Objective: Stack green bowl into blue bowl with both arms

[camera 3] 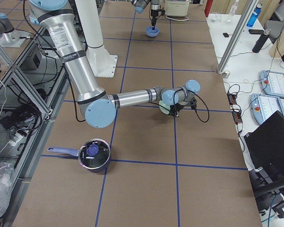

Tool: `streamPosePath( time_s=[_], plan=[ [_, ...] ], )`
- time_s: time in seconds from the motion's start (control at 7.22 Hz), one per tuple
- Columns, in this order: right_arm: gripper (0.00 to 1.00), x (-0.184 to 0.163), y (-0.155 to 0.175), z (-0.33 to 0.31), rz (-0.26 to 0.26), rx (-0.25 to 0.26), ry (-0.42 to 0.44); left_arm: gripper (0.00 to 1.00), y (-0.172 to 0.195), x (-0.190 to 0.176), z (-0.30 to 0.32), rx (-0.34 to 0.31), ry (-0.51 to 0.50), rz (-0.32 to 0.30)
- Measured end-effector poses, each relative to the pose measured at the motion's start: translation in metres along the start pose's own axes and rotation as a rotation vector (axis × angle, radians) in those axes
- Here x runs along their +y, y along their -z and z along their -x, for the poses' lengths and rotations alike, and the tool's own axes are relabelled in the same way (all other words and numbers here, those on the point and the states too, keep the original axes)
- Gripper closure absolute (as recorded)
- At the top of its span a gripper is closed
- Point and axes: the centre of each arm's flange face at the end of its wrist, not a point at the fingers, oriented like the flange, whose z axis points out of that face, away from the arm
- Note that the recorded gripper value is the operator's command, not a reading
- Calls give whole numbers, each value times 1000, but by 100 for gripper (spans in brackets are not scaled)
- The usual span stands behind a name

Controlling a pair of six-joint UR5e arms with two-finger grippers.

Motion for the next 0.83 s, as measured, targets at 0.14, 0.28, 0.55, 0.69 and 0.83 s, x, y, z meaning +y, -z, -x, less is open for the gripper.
streamPosePath(
  time_s=[0.14,0.28,0.55,0.69,0.83],
  plan=[
    [100,1,-1,0,4,-9,4,100,0,0,-1,1,-2,0],
    [100,1,0,2,4,-13,9,100,0,0,-2,3,-4,0],
    [100,-4,13,8,-9,-36,12,100,9,-1,-19,60,-18,22],
    [100,-9,28,14,-16,-73,10,100,19,-4,-35,103,-24,38],
    [100,-15,41,23,-23,-108,13,100,28,-17,-58,127,-20,47]
  ],
)
